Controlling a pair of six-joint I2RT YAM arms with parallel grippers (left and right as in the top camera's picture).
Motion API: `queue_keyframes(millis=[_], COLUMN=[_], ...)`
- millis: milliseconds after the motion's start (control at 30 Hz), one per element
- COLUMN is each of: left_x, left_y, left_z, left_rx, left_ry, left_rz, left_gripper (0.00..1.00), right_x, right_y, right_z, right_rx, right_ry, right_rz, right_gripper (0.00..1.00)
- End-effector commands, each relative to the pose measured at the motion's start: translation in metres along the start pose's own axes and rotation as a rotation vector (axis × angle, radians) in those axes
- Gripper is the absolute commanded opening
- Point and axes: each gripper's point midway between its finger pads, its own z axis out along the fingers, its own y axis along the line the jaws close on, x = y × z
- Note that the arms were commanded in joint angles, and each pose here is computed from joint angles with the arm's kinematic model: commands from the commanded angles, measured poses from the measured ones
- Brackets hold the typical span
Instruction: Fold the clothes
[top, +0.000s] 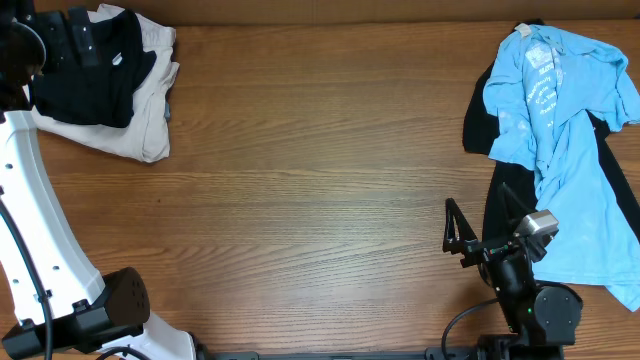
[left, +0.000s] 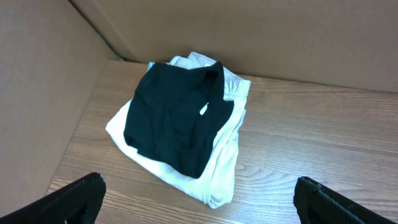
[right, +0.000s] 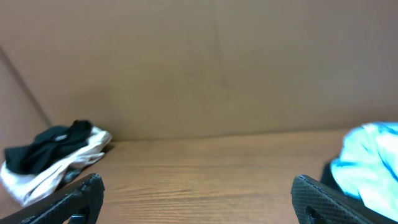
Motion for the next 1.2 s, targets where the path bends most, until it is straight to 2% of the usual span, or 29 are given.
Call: queue_keyframes(millis=[0, 267, 1167], left_x=[0.0, 0.0, 0.0], left_y=[0.001, 0.001, 0.001], left_z=[0.001, 0.001, 0.001], left_rx=[0.001, 0.001, 0.001], left_ry=[0.0, 0.001, 0.001], left_rz=[0.009, 0.009, 0.009], left_gripper=[1.0, 1.0, 1.0], right_x=[0.008, 0.057, 0.053], right_y=[-0.02, -0.03, -0.029], right_z=[-0.003, -0.007, -0.007], right_rx=[0.11, 0.142, 0.138], right_ry=[-0.03, 0.087, 0.071], right_rz=[0.075, 0.097, 0.095], right_gripper=[1.0, 1.0, 1.0])
